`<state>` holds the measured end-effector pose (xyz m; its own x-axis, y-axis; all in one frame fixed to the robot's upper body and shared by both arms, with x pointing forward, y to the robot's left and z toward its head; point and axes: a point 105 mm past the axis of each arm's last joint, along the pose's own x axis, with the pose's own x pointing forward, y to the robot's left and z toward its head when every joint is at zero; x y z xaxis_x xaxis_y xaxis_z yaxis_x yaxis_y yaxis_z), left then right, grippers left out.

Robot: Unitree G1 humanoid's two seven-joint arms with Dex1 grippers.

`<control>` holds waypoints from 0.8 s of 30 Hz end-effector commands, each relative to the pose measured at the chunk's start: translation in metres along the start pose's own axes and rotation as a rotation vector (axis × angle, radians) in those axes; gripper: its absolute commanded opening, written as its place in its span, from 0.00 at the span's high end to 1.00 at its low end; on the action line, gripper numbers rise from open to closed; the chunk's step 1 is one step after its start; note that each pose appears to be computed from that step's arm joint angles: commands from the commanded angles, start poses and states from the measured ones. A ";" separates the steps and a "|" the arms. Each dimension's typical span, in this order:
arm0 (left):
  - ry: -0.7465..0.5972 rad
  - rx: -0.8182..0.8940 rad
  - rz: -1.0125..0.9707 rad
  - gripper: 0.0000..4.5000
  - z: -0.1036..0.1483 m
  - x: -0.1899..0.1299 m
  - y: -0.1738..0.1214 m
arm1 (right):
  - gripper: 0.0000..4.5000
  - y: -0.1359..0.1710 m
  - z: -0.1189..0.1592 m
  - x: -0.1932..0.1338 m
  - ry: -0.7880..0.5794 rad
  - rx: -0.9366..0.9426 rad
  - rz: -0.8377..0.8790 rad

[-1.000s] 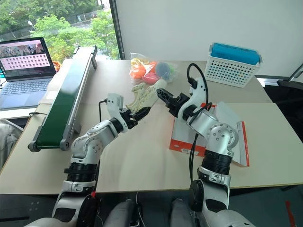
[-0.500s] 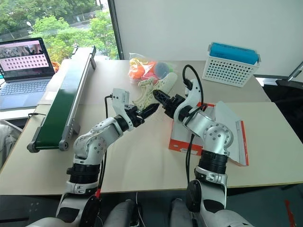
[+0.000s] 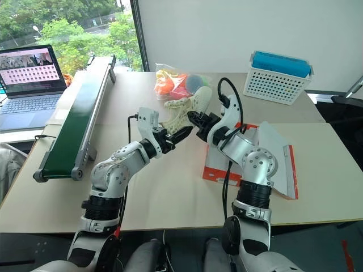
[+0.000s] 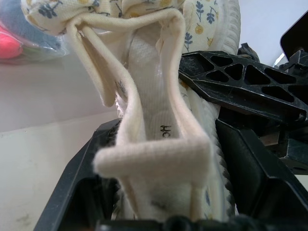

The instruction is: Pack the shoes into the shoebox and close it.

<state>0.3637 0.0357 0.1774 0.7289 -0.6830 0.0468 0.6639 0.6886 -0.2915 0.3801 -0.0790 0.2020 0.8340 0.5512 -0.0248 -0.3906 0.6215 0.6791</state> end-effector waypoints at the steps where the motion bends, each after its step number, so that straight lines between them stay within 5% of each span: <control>1: -0.075 0.031 -0.028 0.20 0.016 0.002 -0.007 | 0.84 0.017 0.011 -0.002 -0.056 0.003 0.067; 4: -0.062 0.074 -0.061 0.01 0.014 0.001 -0.014 | 0.84 0.017 0.017 -0.005 -0.084 0.015 0.067; 14: 0.054 0.177 -0.262 0.01 -0.004 -0.022 -0.029 | 0.84 -0.025 0.099 -0.048 -0.231 -0.128 -0.190; 18: 0.132 0.213 -0.370 0.01 -0.015 -0.037 -0.030 | 0.84 -0.035 0.115 -0.074 -0.062 -0.232 -0.275; 24: 0.235 0.278 -0.544 0.01 -0.030 -0.051 -0.046 | 0.84 -0.063 0.090 -0.094 0.296 -0.236 -0.386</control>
<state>0.3018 0.0383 0.1512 0.3047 -0.9444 -0.1233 0.9466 0.3146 -0.0704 0.3651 -0.2238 0.2227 0.8253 0.3328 -0.4563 -0.1386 0.9026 0.4077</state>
